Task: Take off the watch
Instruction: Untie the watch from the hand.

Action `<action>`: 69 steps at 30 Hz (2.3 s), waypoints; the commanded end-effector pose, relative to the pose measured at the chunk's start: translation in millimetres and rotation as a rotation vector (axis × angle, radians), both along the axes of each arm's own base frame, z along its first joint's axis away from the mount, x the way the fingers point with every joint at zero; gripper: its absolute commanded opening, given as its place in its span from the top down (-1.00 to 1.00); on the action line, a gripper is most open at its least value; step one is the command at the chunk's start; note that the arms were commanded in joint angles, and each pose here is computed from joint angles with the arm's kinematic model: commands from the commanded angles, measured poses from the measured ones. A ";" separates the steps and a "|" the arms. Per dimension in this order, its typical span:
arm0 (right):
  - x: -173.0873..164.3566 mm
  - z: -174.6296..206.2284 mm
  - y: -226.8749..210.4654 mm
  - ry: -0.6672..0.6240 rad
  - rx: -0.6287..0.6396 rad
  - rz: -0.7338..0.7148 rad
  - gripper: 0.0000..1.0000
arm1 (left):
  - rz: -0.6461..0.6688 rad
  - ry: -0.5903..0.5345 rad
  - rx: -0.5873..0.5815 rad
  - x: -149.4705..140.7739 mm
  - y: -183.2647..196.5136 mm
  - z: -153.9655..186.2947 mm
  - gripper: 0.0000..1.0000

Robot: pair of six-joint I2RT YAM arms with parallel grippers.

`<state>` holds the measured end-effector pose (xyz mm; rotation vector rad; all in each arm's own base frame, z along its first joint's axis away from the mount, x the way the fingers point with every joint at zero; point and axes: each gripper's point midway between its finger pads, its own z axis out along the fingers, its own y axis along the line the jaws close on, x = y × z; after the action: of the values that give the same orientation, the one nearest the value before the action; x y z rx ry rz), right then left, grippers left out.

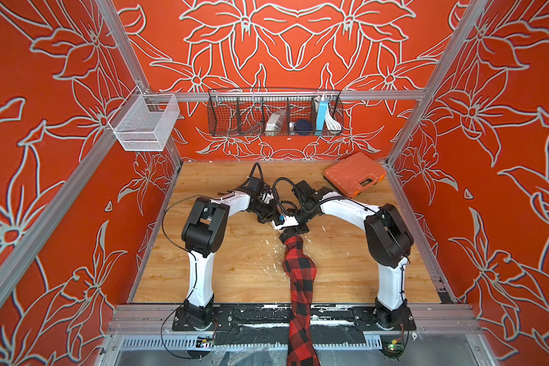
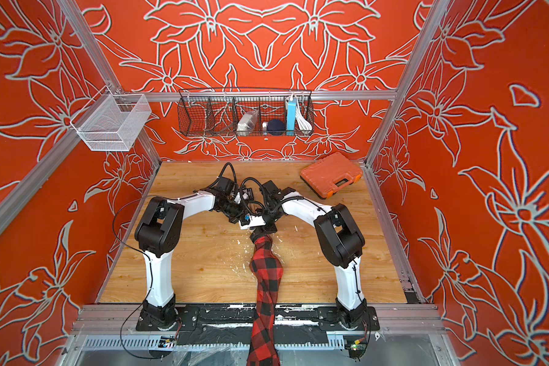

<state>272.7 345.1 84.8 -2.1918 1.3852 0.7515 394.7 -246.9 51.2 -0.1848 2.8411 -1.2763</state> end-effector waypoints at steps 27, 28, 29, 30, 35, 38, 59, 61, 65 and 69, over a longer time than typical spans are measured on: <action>16.7 18.2 -28.1 -0.044 -0.034 -0.100 0.72 | 0.006 0.094 0.166 -15.7 25.0 -58.7 1.00; 17.8 20.0 -29.6 -0.045 -0.031 -0.107 0.73 | 0.006 0.096 0.169 -16.2 25.5 -59.7 1.00; 18.6 20.7 -30.7 -0.045 -0.026 -0.111 0.73 | 0.005 0.096 0.172 -16.3 26.3 -60.6 1.00; 19.3 22.6 -32.1 -0.047 -0.022 -0.117 0.74 | 0.002 0.096 0.175 -16.8 26.4 -61.0 1.00; 26.7 25.0 -41.0 -0.049 -0.015 -0.149 0.78 | -0.005 0.093 0.196 -18.5 29.5 -63.5 1.00; 31.6 27.0 -45.3 -0.052 -0.009 -0.169 0.78 | -0.008 0.092 0.203 -19.4 30.6 -64.6 1.00; 48.1 58.7 -43.0 0.018 0.149 -0.415 1.00 | 0.033 -0.444 0.087 4.4 27.5 74.4 0.51; 49.2 62.9 -41.4 0.028 0.165 -0.433 1.00 | 0.018 -0.478 0.063 -1.6 21.6 79.7 0.51; 55.2 69.8 -38.3 0.064 0.190 -0.498 1.00 | -0.059 -0.590 0.082 -21.7 0.3 80.9 0.51; 56.6 67.5 -38.0 0.124 0.185 -0.562 1.00 | -0.148 -0.769 0.130 -41.6 -14.2 77.2 0.49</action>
<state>325.4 297.8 123.4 -1.6328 1.8212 0.7091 354.8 -254.3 117.1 0.2717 2.4256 -0.9997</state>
